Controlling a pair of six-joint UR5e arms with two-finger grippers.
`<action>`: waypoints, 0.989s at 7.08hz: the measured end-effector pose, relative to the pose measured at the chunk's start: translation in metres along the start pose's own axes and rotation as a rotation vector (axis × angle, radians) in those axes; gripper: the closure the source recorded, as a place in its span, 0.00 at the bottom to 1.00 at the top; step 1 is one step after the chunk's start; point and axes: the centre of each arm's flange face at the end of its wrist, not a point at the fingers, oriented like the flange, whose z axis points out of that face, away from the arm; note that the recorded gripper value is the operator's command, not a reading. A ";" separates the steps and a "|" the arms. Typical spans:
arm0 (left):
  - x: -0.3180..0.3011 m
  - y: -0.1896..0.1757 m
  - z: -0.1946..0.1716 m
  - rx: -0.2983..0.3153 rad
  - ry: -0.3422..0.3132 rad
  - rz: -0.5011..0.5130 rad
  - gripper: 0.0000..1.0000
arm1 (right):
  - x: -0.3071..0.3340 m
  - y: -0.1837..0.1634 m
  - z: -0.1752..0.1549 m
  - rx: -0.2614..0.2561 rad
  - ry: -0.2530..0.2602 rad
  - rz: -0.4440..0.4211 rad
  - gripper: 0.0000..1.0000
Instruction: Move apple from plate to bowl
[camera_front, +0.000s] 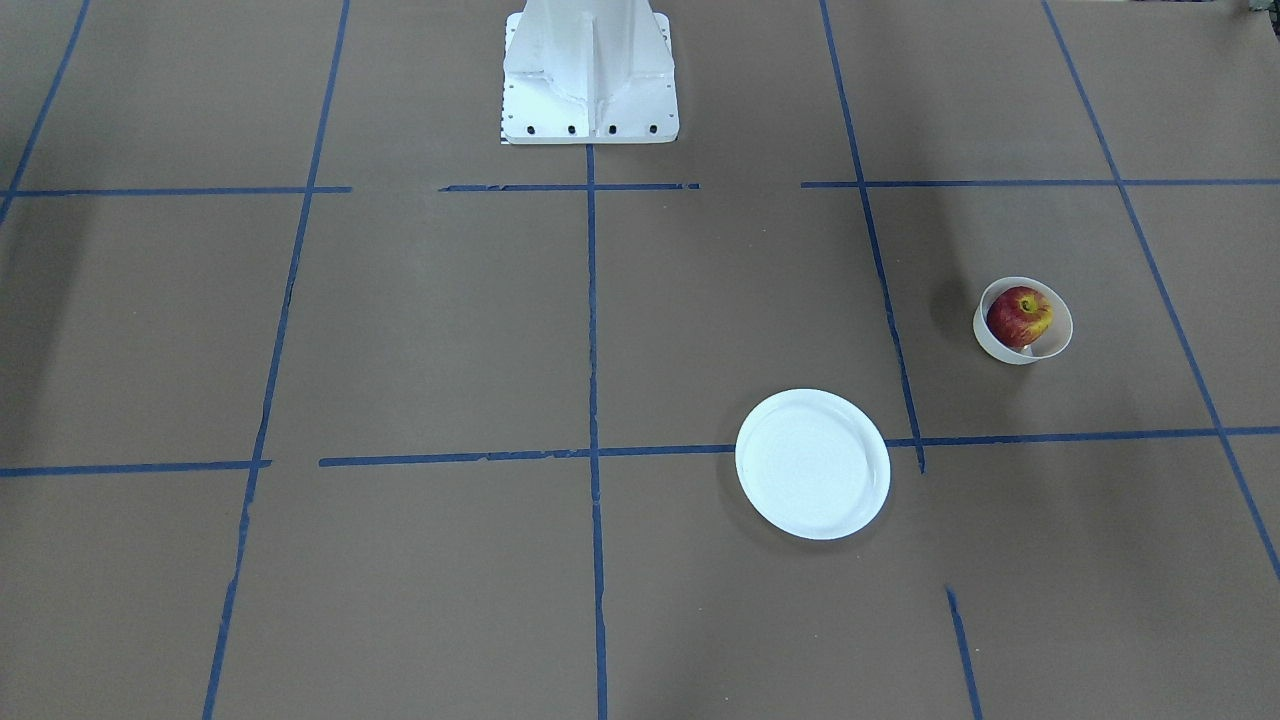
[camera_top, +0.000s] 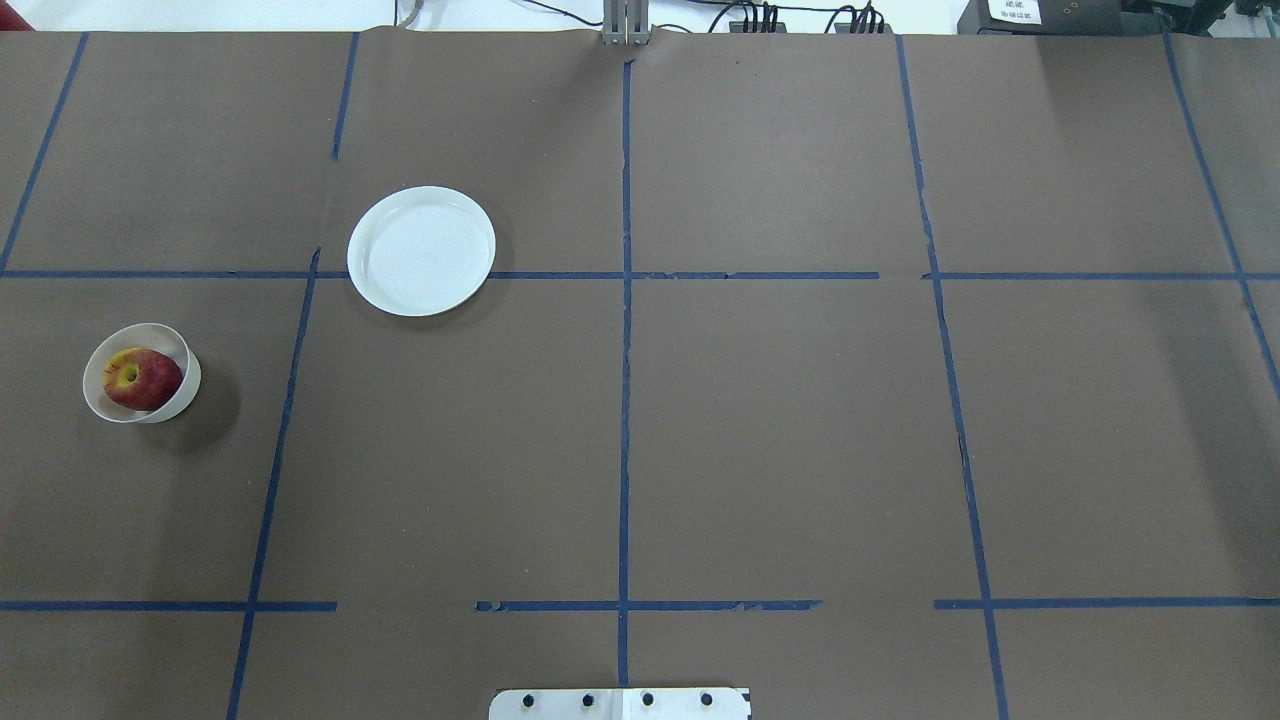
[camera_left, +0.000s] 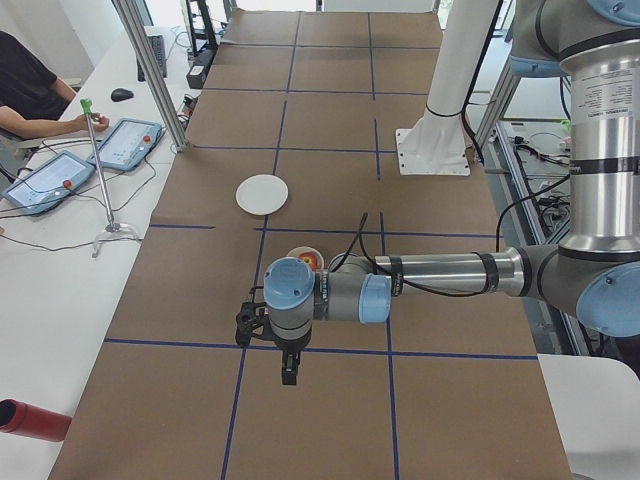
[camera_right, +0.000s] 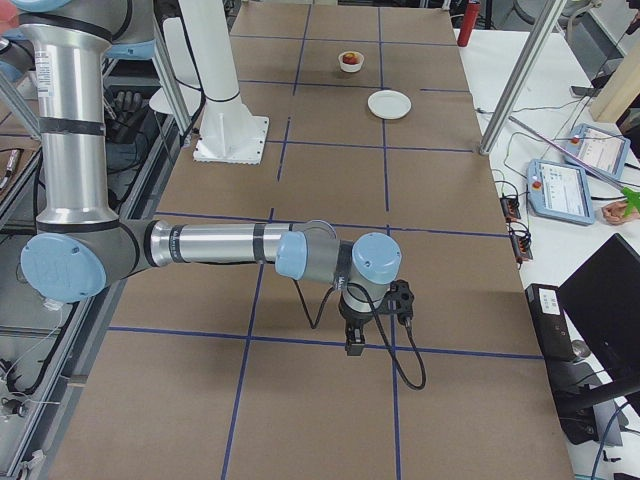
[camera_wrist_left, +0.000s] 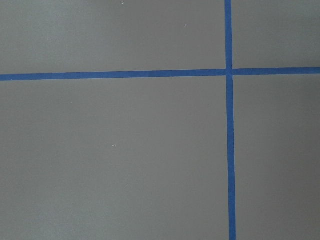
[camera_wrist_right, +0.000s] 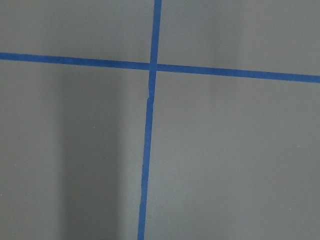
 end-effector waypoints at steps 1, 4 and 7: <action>0.000 0.000 0.000 -0.004 0.001 -0.004 0.00 | 0.000 0.000 0.000 0.000 0.000 0.000 0.00; 0.002 0.000 -0.002 -0.005 0.004 -0.004 0.00 | 0.000 0.000 0.000 0.000 0.000 0.000 0.00; 0.003 0.000 -0.003 -0.004 0.005 -0.002 0.00 | 0.000 0.000 0.000 0.000 0.000 0.000 0.00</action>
